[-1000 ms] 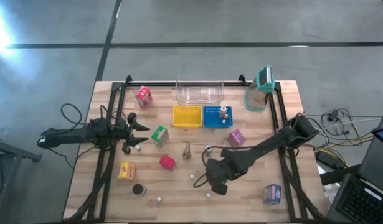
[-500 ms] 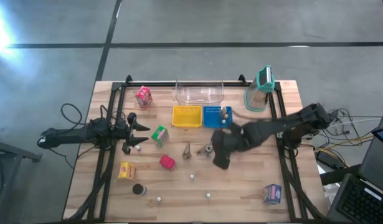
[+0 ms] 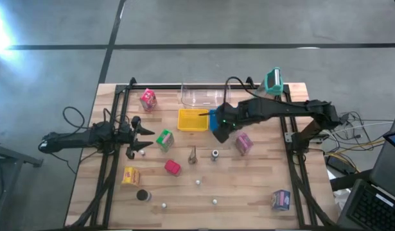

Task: Pick & Place Kitchen Items
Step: Put the blue food coloring bottle into the blue bin

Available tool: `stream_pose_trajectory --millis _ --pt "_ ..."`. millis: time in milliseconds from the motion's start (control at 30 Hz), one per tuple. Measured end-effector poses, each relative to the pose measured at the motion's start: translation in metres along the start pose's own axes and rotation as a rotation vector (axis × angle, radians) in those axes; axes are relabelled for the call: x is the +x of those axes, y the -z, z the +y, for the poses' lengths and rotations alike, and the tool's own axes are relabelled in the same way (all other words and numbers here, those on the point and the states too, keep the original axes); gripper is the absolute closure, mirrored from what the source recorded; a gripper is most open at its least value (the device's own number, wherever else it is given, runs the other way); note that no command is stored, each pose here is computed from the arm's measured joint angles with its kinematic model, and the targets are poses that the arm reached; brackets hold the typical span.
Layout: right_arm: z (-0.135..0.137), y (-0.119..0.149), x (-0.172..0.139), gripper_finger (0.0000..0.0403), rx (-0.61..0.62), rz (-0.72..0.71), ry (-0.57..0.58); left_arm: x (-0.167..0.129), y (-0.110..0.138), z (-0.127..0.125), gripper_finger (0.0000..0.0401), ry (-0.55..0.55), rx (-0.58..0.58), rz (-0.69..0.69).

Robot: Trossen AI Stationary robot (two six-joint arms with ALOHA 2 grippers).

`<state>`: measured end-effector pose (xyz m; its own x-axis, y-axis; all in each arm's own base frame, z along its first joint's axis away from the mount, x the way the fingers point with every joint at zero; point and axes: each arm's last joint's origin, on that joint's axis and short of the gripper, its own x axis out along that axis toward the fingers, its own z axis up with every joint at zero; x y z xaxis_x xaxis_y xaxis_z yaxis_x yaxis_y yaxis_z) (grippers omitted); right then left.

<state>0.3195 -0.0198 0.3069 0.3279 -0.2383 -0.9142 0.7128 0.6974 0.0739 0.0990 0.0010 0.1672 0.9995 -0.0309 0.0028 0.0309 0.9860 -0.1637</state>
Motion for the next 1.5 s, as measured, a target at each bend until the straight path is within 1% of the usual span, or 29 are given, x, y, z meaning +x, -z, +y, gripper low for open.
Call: stream_pose_trajectory --millis 100,300,567,733,967,1167,1500 --pt "-0.001 -0.005 0.014 0.0327 0.013 0.021 0.028 0.000 0.000 0.000 0.0183 0.000 0.000 0.001" --pt "-0.005 -0.013 0.040 0.0337 0.035 0.069 0.087 0.000 0.000 0.000 0.0183 -0.001 0.000 0.001" --pt "-0.009 -0.016 0.066 0.0327 0.050 0.124 0.144 0.000 0.000 0.000 0.0183 0.000 0.000 0.002" --pt "-0.015 -0.015 0.079 0.0337 0.130 0.139 0.185 0.000 0.000 0.000 0.0183 -0.001 0.000 0.001" --pt "-0.026 -0.014 0.090 0.0326 0.165 0.146 0.205 0.000 0.000 0.000 0.0183 -0.001 0.000 0.002" --pt "-0.030 -0.013 0.100 0.0335 0.187 0.148 0.172 0.000 0.000 0.000 0.0183 0.000 0.000 0.002" --pt "-0.040 0.001 0.120 0.0324 0.188 0.176 0.187 0.000 0.000 0.000 0.0183 -0.001 0.000 0.002"
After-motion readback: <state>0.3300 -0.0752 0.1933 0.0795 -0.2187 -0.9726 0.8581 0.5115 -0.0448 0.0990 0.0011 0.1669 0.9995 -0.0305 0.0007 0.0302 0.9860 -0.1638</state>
